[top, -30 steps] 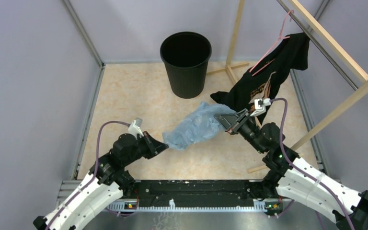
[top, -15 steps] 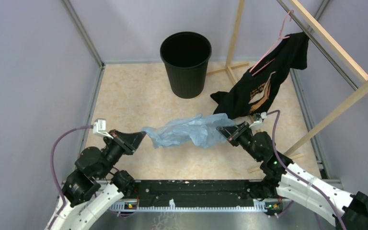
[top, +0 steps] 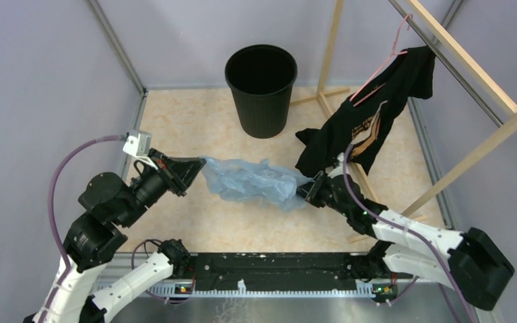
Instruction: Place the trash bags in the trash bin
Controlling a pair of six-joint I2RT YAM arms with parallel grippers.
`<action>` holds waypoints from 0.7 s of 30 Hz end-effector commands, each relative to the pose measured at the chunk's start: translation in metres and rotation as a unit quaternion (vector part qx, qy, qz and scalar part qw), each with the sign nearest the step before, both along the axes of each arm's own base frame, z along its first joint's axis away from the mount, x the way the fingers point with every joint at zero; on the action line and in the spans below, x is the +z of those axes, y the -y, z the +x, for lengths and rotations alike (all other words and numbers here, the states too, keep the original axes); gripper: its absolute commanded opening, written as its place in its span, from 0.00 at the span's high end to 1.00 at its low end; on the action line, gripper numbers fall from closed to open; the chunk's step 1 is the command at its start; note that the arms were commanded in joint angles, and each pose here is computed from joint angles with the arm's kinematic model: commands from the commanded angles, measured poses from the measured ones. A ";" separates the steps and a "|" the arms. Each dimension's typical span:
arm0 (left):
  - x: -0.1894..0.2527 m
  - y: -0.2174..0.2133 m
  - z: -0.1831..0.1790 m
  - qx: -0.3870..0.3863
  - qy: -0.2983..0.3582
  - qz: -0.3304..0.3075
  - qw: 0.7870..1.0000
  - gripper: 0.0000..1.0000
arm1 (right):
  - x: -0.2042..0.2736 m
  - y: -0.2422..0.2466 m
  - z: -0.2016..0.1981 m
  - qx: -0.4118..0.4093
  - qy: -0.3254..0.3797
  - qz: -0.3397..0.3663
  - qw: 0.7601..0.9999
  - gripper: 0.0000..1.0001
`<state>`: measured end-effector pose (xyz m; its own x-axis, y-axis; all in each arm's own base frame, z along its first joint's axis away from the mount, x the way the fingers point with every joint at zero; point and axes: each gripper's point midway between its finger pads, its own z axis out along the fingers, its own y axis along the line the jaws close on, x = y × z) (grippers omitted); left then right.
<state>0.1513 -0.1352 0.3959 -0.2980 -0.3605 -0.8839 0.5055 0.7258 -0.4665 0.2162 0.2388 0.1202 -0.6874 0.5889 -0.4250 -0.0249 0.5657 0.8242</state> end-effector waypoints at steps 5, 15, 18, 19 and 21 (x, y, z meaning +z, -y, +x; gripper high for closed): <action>0.003 0.032 0.013 -0.052 0.009 0.005 0.999 1.00 | -0.001 -0.012 -0.001 0.139 0.034 -0.172 0.975 0.44; -0.034 0.044 0.044 -0.015 -0.063 0.035 0.997 1.00 | 0.076 0.020 -0.034 0.227 0.151 -0.248 0.929 0.07; -0.041 0.049 0.049 -0.020 -0.073 0.055 0.996 1.00 | 0.126 -0.025 -0.055 0.302 0.249 -0.151 0.908 0.06; -0.042 0.050 0.051 -0.019 -0.078 0.059 0.995 1.00 | 0.143 -0.039 -0.061 0.319 0.277 -0.123 0.898 0.06; -0.043 0.054 0.055 -0.023 -0.084 0.066 0.994 1.00 | 0.172 -0.065 -0.072 0.350 0.328 -0.088 0.873 0.05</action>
